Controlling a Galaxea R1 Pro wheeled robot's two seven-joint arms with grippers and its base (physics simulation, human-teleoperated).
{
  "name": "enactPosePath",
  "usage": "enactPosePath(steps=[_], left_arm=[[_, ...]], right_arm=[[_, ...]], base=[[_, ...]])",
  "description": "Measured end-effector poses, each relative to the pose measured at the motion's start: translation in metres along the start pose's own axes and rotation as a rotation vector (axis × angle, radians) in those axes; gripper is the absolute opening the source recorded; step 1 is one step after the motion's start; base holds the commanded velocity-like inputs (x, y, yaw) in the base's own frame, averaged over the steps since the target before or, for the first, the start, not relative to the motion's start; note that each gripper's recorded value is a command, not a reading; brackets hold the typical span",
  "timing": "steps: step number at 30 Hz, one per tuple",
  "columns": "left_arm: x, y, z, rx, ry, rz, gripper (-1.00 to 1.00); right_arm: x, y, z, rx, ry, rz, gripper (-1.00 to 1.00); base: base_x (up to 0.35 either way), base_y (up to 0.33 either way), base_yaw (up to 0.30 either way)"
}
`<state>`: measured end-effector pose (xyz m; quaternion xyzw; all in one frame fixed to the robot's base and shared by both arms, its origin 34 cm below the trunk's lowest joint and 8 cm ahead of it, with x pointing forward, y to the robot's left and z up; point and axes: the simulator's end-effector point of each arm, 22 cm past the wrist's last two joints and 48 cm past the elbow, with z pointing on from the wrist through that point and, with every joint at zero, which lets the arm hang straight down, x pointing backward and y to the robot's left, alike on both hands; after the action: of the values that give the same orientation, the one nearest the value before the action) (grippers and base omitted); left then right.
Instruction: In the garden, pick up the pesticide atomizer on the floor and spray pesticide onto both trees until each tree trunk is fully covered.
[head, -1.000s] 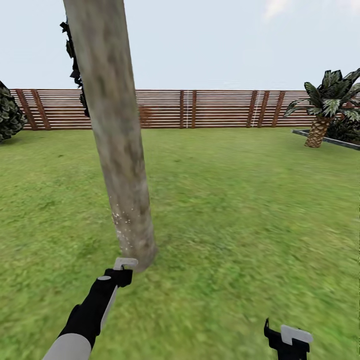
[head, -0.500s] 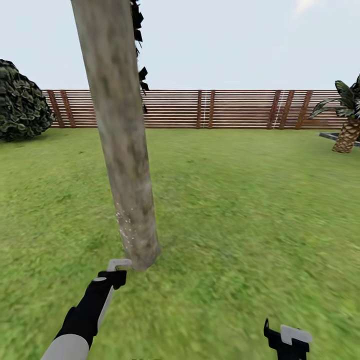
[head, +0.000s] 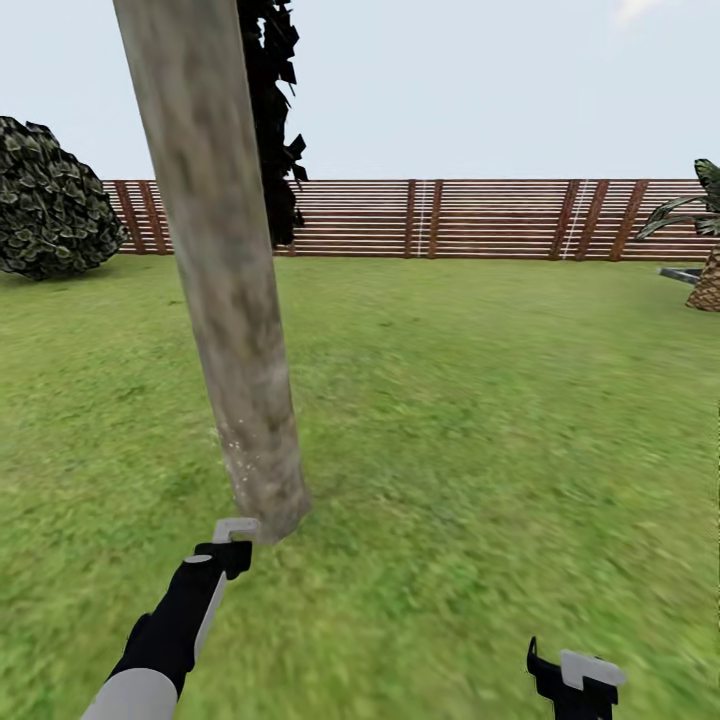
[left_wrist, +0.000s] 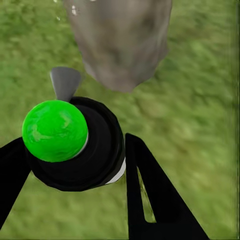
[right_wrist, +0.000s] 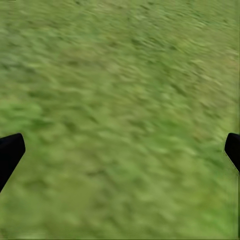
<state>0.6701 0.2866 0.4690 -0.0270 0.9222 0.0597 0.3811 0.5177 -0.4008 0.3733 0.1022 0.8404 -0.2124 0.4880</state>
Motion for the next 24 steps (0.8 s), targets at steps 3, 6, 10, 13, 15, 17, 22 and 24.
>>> enactPosePath(steps=[3,6,10,13,15,17,22,24], left_arm=[[0.0000,-0.0001,0.0000,0.000,0.000,0.000,-1.00],[-0.0001,-0.0005,0.0000,0.000,0.000,0.002,-1.00],[0.0000,0.0002,0.0000,-0.001,0.000,0.002,-1.00],[0.0001,0.0008,0.0000,-0.002,0.001,0.002,-1.00],[0.0000,0.0010,0.0001,-0.003,0.000,0.001,-1.00],[0.0003,0.0012,0.0001,-0.003,0.001,0.001,-1.00],[0.0010,0.0023,0.0003,-0.005,0.003,0.001,-1.00],[0.0033,0.0030,0.0008,-0.005,0.008,0.001,-1.00]], right_arm=[[0.0001,0.0000,0.0000,0.000,0.000,0.000,1.00],[0.0001,0.0001,0.0000,0.000,0.000,0.000,1.00],[0.0001,0.0000,-0.0001,0.000,0.000,0.000,1.00],[0.0000,0.0001,0.0000,0.000,0.000,0.000,1.00],[0.0000,0.0002,0.0000,-0.001,0.000,0.000,1.00],[0.0000,0.0001,0.0000,0.000,0.000,0.000,1.00],[0.0001,0.0000,-0.0001,0.000,0.000,0.000,1.00],[0.0001,0.0001,0.0000,0.000,0.000,0.000,1.00]], base=[[0.070,-0.265,0.000],[0.010,-0.273,0.064],[0.001,-0.274,0.245],[0.000,-0.274,0.275],[0.000,-0.274,0.277],[0.000,-0.274,0.278],[0.057,-0.274,0.183],[0.158,-0.254,0.018]])
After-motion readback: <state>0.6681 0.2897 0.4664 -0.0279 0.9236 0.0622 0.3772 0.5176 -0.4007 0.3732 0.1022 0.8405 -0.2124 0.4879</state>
